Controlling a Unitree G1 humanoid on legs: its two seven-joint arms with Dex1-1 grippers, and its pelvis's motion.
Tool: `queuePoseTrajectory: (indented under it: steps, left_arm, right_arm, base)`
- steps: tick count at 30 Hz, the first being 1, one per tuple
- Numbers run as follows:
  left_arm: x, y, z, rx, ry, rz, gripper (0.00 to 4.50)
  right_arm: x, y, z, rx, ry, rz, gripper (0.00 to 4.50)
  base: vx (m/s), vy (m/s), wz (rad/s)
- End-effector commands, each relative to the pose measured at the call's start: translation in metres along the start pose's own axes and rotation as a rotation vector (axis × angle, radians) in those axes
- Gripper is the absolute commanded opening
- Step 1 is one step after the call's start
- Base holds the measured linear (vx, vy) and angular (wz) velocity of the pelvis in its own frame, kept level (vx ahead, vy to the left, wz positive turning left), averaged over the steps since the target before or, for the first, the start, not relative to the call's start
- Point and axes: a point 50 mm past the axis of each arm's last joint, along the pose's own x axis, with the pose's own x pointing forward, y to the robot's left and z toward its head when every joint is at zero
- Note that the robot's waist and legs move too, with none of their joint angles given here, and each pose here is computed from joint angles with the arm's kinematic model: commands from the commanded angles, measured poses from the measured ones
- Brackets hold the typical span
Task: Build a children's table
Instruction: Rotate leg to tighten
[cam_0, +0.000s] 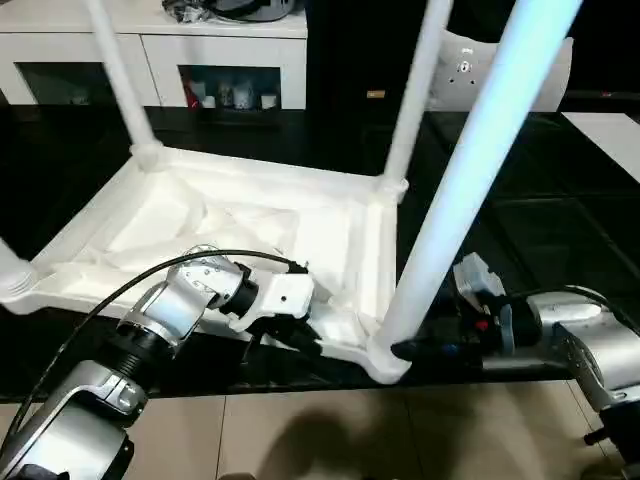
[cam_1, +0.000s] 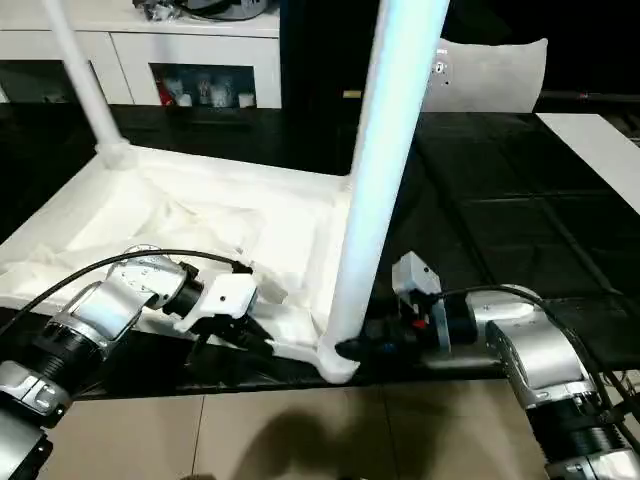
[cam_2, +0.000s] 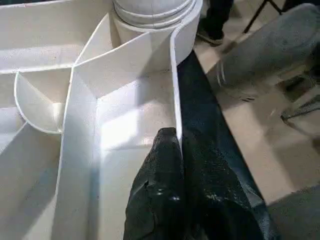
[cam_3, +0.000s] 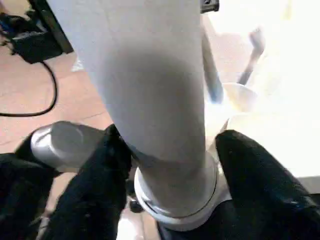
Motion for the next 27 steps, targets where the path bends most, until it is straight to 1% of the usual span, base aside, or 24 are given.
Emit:
queuePoseTrajectory:
  steps: [1,3,6,10,11,12,13,15,18,19,20,21,22,23,24,25,26,27]
  left_arm:
    - [0.008,-0.005,0.002,0.034,0.022,-0.076,0.00]
    - [0.008,-0.004,0.002,0.031,0.018,-0.073,0.00]
    - [0.008,-0.003,0.002,-0.010,0.000,-0.045,0.00]
    - [0.010,0.001,0.006,-0.063,-0.047,0.014,0.00]
    - [0.011,0.002,0.006,-0.082,-0.058,0.031,0.00]
    - [0.014,0.004,0.008,-0.112,-0.069,0.064,0.00]
    - [0.014,0.004,0.008,-0.112,-0.069,0.064,0.00]
    - [0.018,0.007,0.012,-0.158,-0.097,0.119,0.00]
    - [0.027,0.013,0.022,-0.232,-0.159,0.205,0.00]
    - [0.028,0.013,0.024,-0.245,-0.170,0.217,0.00]
    - [0.036,0.019,0.031,-0.308,-0.209,0.295,0.00]
    - [0.038,0.021,0.032,-0.324,-0.212,0.321,0.00]
    - [0.038,0.021,0.032,-0.324,-0.212,0.321,0.00]
    - [0.043,0.026,0.035,-0.359,-0.209,0.399,0.00]
    - [0.043,0.026,0.035,-0.359,-0.209,0.399,0.00]
    - [0.046,0.029,0.036,-0.374,-0.212,0.435,0.00]
    - [0.049,0.034,0.040,-0.400,-0.225,0.497,0.00]
    - [0.050,0.035,0.041,-0.403,-0.226,0.505,0.00]
  right_arm:
    - [-0.001,0.002,0.002,-0.003,-0.002,0.018,2.55]
    - [0.000,0.003,0.002,0.000,-0.003,0.024,2.34]
    - [0.004,0.007,0.005,0.013,-0.057,0.049,2.03]
    - [0.011,0.012,0.010,0.042,-0.131,0.061,1.96]
    - [0.013,0.012,0.011,0.054,-0.148,0.046,1.96]
    - [0.018,0.008,0.009,0.082,-0.166,-0.010,1.95]
    - [0.018,0.008,0.009,0.082,-0.166,-0.010,1.95]
    - [0.025,0.001,0.008,0.103,-0.165,-0.127,1.95]
    - [0.034,-0.017,0.008,0.137,-0.154,-0.361,1.95]
    - [0.035,-0.020,0.008,0.141,-0.153,-0.393,1.95]
    - [0.042,-0.030,0.009,0.180,-0.164,-0.542,1.93]
    - [0.044,-0.033,0.009,0.192,-0.169,-0.582,1.93]
    - [0.044,-0.033,0.009,0.192,-0.169,-0.582,1.92]
    - [0.048,-0.042,0.011,0.256,-0.189,-0.715,1.90]
    - [0.048,-0.042,0.011,0.256,-0.189,-0.715,1.90]
    - [0.050,-0.045,0.011,0.278,-0.193,-0.765,1.90]
    - [0.053,-0.048,0.014,0.268,-0.211,-0.814,1.90]
    - [0.054,-0.048,0.014,0.266,-0.216,-0.815,2.24]
  base:
    - [0.000,0.000,0.00]
    - [0.000,0.000,0.00]
    - [0.000,0.000,0.00]
    - [0.000,0.000,0.00]
    - [0.000,0.000,0.00]
    - [0.000,0.000,0.00]
    - [0.000,0.000,0.00]
    - [0.000,0.000,0.00]
    - [0.000,0.000,0.00]
    - [0.000,0.000,0.00]
    - [0.000,0.000,0.00]
    - [0.000,0.000,0.00]
    - [0.000,0.000,0.00]
    - [0.000,0.000,0.00]
    - [0.000,0.000,0.00]
    - [0.000,0.000,0.00]
    - [0.000,0.000,0.00]
    - [0.000,0.000,0.00]
